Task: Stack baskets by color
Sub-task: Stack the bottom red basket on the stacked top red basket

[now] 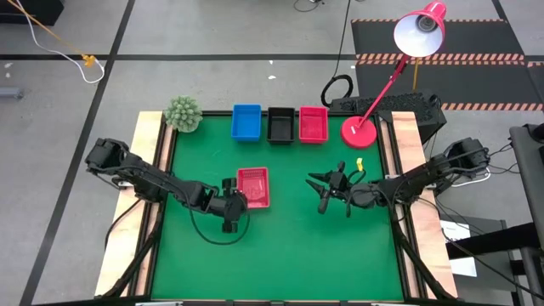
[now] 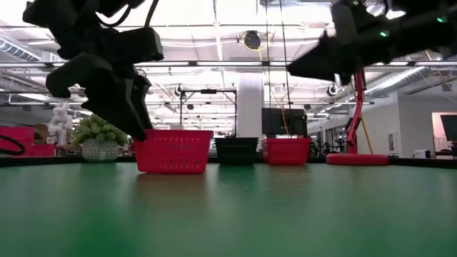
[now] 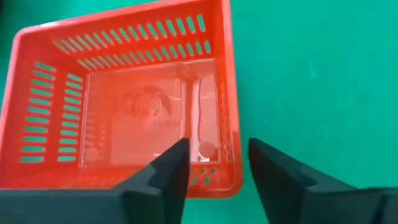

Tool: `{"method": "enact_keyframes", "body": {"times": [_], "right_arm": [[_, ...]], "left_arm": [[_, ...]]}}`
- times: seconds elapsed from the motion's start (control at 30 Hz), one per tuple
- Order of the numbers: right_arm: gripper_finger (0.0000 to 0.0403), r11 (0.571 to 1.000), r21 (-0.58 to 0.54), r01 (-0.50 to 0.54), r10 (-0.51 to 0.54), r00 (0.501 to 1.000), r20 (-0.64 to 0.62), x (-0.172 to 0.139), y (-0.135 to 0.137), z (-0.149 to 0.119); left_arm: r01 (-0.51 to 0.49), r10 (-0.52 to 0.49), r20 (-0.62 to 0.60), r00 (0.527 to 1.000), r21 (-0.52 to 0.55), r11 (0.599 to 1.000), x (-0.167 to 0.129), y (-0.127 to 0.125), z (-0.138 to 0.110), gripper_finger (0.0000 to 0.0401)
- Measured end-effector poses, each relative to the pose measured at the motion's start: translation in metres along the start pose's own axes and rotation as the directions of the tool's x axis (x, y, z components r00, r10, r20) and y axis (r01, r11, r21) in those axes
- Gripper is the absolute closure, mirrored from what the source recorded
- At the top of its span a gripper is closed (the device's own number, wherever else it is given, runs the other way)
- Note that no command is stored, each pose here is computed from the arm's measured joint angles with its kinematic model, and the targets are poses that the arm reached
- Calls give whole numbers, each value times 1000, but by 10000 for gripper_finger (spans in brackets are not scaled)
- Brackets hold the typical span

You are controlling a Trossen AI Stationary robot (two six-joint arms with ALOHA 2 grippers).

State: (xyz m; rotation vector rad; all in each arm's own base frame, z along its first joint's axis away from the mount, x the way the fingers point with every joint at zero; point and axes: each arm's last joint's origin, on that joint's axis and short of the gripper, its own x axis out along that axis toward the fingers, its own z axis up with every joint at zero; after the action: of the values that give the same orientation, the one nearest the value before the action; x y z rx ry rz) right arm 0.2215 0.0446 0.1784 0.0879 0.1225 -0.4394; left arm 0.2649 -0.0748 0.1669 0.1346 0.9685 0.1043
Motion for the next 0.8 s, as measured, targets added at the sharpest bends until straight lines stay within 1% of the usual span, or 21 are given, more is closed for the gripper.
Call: {"method": "enact_keyframes", "body": {"times": [0.1, 0.23, 0.33, 0.4, 0.53, 0.63, 0.73, 0.8], "right_arm": [[303, 999, -36, -23, 23, 1000, 4, 12, 8, 11], [303, 994, -88, -60, 60, 998, -4, 34, 21, 20], [303, 989, -120, -92, 88, 995, -37, 53, 32, 21], [303, 983, -142, -115, 103, 991, -85, 69, 40, 21], [303, 972, -209, -107, 60, 974, -219, 99, 55, 16], [303, 959, -258, -121, 34, 947, -319, 118, 65, 16], [302, 952, -279, -127, 12, 926, -378, 132, 73, 17], [302, 952, -264, -155, 41, 919, -392, 139, 77, 21]], "left_arm": [[-2, 2, 26, 1000, 21, 1000, 3, 3, 0, 273], [-10, 9, 19, 1000, 57, 998, 6, 10, 0, 336], [17, -19, 23, 1000, 80, 997, 7, 15, 2, 383], [18, -21, 32, 999, 99, 995, 8, 18, 3, 388], [1, -6, 45, 999, 113, 994, 9, 26, 8, 378], [-13, 7, 53, 999, 125, 992, 7, 32, 16, 387], [-22, 16, 40, 999, 161, 987, 2, 34, 24, 392], [-39, 32, 40, 999, 178, 983, -1, 36, 29, 388]]}}
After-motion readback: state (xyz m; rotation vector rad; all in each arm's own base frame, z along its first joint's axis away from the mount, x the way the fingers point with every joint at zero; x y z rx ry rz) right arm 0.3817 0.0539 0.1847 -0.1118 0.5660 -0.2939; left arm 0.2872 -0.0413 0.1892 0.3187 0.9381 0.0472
